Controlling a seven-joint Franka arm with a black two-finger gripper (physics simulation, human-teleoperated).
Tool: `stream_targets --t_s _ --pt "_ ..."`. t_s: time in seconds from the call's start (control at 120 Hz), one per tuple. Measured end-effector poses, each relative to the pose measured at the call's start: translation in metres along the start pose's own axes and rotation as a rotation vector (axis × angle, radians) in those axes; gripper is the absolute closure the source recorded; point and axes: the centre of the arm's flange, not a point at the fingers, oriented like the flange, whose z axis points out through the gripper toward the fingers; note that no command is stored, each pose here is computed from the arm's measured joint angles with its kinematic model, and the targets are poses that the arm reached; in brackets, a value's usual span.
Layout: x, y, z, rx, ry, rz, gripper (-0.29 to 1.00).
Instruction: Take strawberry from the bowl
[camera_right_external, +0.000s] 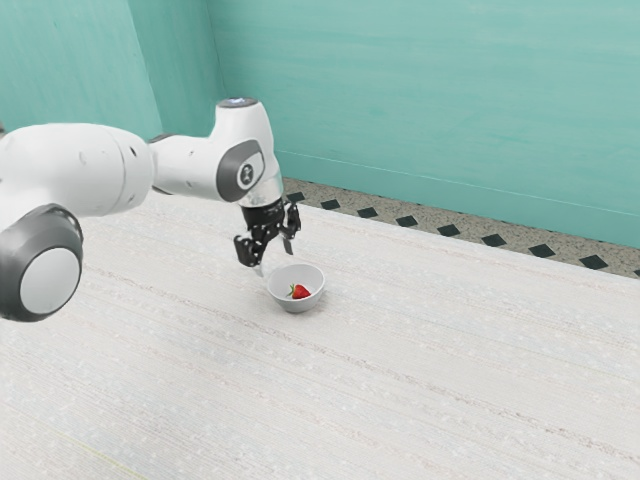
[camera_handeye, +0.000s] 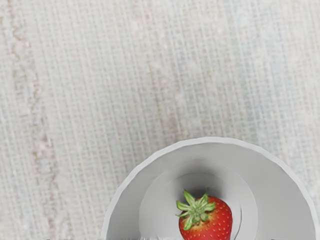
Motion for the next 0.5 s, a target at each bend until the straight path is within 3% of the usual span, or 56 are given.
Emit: stream_targets --t_s 0.258,0.5 --pt "-0.012 0.005 0.017 0.025 -0.003 -0.062 0.29" --pt "-0.024 0.015 0.035 0.031 -0.013 -0.094 0.35"
